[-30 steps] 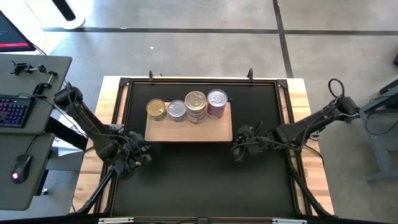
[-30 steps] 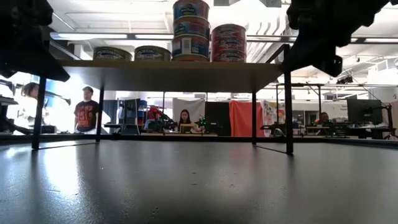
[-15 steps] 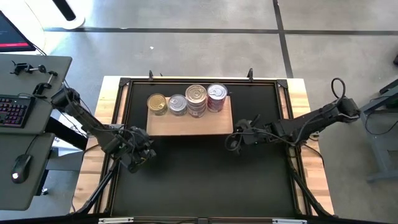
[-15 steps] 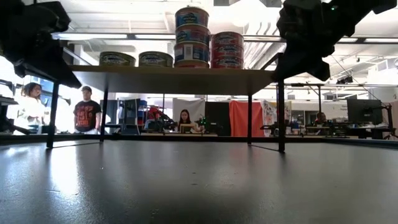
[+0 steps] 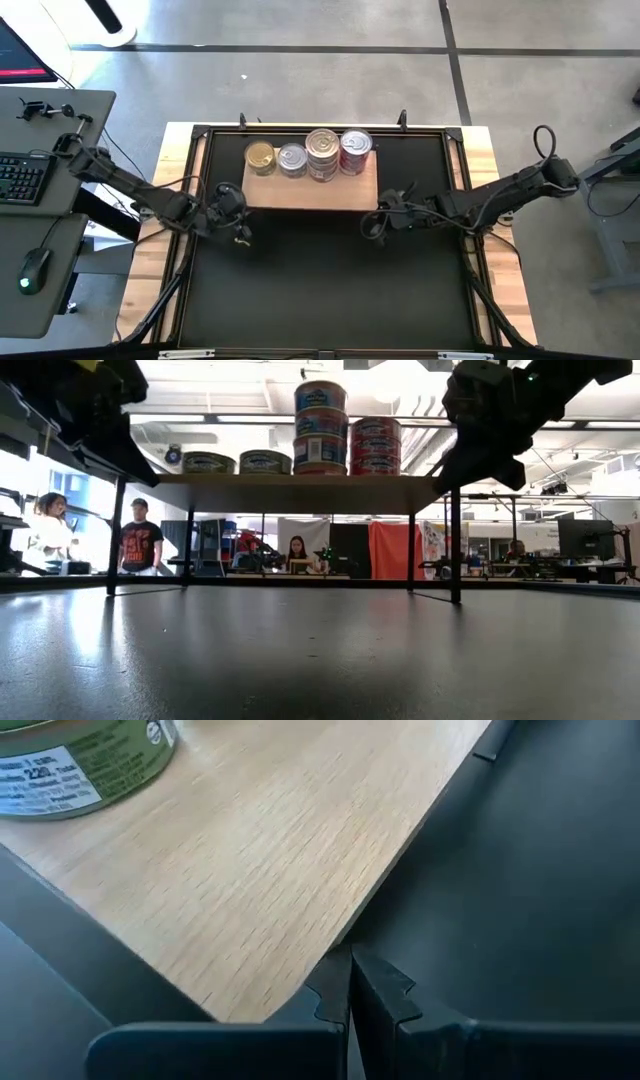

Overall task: Stack canned seafood by type on shelf
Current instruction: Adjust the shelf to the top of the table, then return to Home Position

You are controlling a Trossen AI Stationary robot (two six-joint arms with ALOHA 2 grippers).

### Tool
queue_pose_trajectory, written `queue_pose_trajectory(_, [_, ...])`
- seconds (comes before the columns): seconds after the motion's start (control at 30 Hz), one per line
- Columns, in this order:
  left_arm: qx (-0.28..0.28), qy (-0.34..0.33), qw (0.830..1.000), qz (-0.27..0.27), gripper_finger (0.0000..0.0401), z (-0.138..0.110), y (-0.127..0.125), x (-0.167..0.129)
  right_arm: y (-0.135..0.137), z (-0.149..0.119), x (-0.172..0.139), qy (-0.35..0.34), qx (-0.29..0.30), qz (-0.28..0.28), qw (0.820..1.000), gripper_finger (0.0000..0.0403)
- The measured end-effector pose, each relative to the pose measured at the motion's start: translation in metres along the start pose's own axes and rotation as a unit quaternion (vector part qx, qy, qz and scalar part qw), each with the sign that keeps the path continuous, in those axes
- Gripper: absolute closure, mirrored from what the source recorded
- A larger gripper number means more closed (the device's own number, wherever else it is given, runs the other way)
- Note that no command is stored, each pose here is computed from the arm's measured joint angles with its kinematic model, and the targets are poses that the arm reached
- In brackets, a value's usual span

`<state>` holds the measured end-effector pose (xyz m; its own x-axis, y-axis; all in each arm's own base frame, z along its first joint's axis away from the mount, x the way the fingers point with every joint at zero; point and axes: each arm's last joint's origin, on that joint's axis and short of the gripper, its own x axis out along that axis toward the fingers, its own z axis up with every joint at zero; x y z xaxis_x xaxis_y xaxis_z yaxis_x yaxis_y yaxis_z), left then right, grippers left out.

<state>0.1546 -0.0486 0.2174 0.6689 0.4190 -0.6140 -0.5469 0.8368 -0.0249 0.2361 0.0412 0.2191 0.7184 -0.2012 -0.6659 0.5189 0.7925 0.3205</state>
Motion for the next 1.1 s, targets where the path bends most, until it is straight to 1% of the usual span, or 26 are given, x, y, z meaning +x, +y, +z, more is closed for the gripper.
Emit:
queue_pose_trajectory(0.17, [0.015,0.018,1.0,-0.004,0.0401,0.007,0.009,0.005,-0.008,0.006,0.004,0.012,-0.006,-0.002,1.0,0.0403])
queue_pose_trajectory(0.3, [0.018,0.024,1.0,0.004,0.0401,0.011,0.014,0.009,-0.015,0.012,0.006,0.014,-0.012,-0.006,1.0,0.0403])
queue_pose_trajectory(0.43, [0.016,0.006,1.0,-0.004,0.0401,0.011,0.016,0.017,-0.022,0.015,0.009,0.023,-0.014,-0.015,1.0,0.0403])
queue_pose_trajectory(0.53, [0.003,0.0,1.0,-0.003,0.0401,0.009,0.02,0.024,-0.026,0.018,0.01,0.025,-0.009,-0.017,0.999,0.0403])
queue_pose_trajectory(0.6, [-0.004,-0.006,1.0,-0.004,0.0401,0.009,0.021,0.026,-0.027,0.019,0.01,0.029,-0.011,-0.012,0.999,0.0403])
queue_pose_trajectory(0.67, [-0.008,-0.011,1.0,-0.016,0.0401,0.011,0.021,0.025,-0.027,0.019,0.01,0.039,-0.015,0.004,0.999,0.0403])
queue_pose_trajectory(0.73, [-0.004,-0.023,0.999,-0.047,0.0401,0.016,0.018,0.023,-0.024,0.021,0.009,0.04,-0.022,0.035,0.998,0.0403])
queue_pose_trajectory(0.8, [-0.003,-0.047,0.995,-0.088,0.0401,0.027,0.014,0.016,-0.021,0.024,0.004,0.038,-0.026,0.068,0.997,0.0403])
queue_pose_trajectory(0.93, [-0.016,-0.085,0.982,-0.168,0.0401,0.049,0.013,-0.006,-0.015,0.03,-0.012,0.012,-0.015,0.124,0.992,0.0403])
queue_pose_trajectory(0.97, [-0.014,-0.094,0.977,-0.191,0.0401,0.051,0.013,-0.011,-0.013,0.032,-0.017,0.0,-0.013,0.139,0.99,0.0403])
queue_pose_trajectory(1.03, [-0.011,-0.126,0.96,-0.248,0.0401,0.057,0.013,-0.025,-0.01,0.036,-0.027,-0.023,-0.006,0.163,0.986,0.0403])
queue_pose_trajectory(1.1, [-0.006,-0.154,0.945,-0.288,0.0401,0.059,0.015,-0.038,-0.007,0.04,-0.035,-0.046,0.016,0.187,0.981,0.0403])
